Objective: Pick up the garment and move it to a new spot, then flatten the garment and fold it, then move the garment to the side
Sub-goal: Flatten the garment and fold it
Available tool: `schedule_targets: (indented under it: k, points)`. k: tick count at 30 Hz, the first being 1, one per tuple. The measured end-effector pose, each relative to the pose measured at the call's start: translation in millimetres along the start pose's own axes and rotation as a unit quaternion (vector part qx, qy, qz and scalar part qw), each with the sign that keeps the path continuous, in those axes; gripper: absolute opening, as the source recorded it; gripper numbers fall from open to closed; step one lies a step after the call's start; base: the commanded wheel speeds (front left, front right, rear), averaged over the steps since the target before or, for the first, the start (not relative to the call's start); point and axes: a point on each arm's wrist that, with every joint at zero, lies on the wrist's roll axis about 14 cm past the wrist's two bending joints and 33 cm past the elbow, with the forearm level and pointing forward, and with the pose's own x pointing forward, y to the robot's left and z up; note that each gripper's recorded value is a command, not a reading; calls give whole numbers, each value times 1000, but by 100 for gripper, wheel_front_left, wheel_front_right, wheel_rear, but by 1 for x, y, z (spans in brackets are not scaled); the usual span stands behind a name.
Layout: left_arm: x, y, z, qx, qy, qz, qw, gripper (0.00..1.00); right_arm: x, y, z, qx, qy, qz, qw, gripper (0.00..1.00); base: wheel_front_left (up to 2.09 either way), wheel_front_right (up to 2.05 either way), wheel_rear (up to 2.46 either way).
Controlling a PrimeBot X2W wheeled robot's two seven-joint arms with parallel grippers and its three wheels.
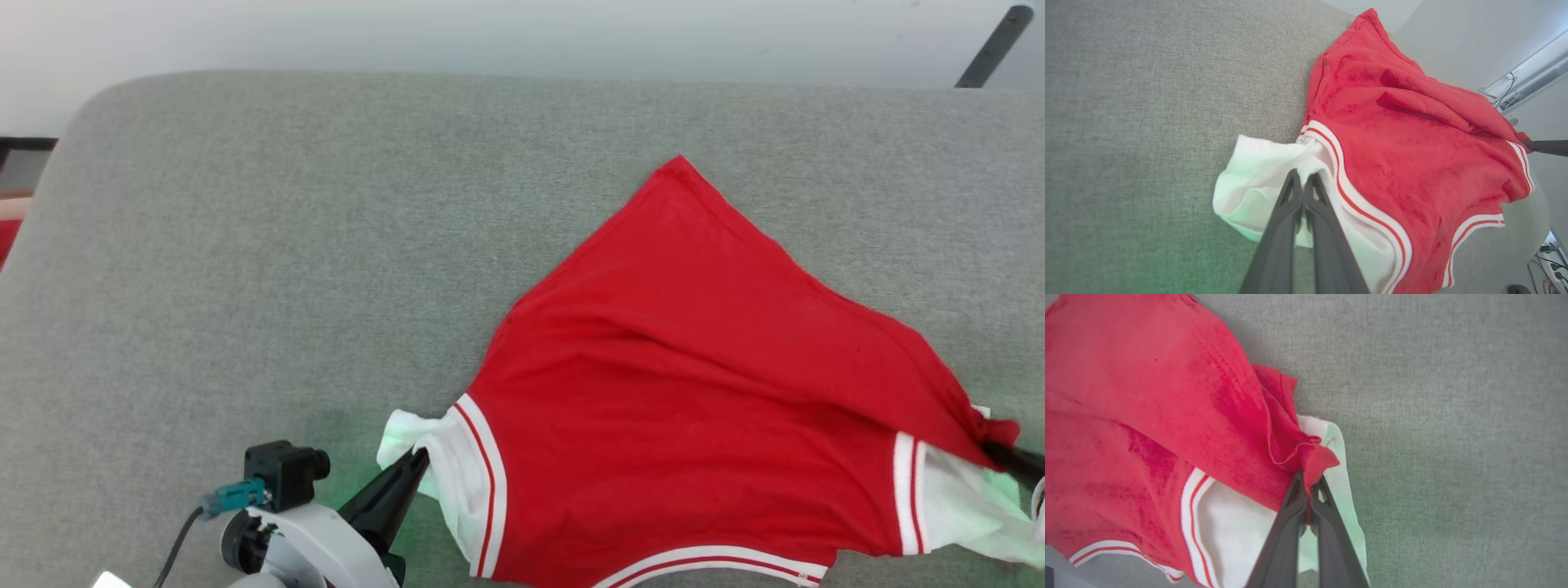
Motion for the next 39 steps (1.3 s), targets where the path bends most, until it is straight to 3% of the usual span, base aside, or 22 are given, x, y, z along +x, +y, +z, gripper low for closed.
schedule_targets:
  k: [8,9,10,12,13,14,21,27,39]
  points:
    - [4,-5,1,2,1,-9,1000,0,0,-6,-24,29,0,-7,1000,0,0,0,0]
    - [5,-5,1,2,1,-10,1000,0,1,-7,-25,29,-2,-7,1000,7,0,0,0]
    - [5,-5,1,2,1,-10,1000,0,1,-6,-25,29,-2,-7,1000,30,0,0,0]
    - [5,-6,1,2,1,-11,1000,0,1,-6,-26,27,-4,-7,1000,47,0,0,0]
    - [5,-6,1,2,1,-11,1000,0,1,-6,-27,25,-3,-7,1000,88,0,0,0]
    - [5,-6,1,2,1,-11,1000,0,1,-6,-27,22,-5,-7,1000,100,0,0,0]
    - [4,-6,2,1,0,-10,1000,0,-4,0,-18,4,-32,-3,999,100,0,0,0]
    - [3,-7,2,-1,-2,-10,1000,0,-15,18,16,-45,-91,11,995,100,0,0,0]
    - [0,-10,-1,-6,-5,-10,1000,0,-15,95,109,-180,-200,79,960,100,0,0,0]
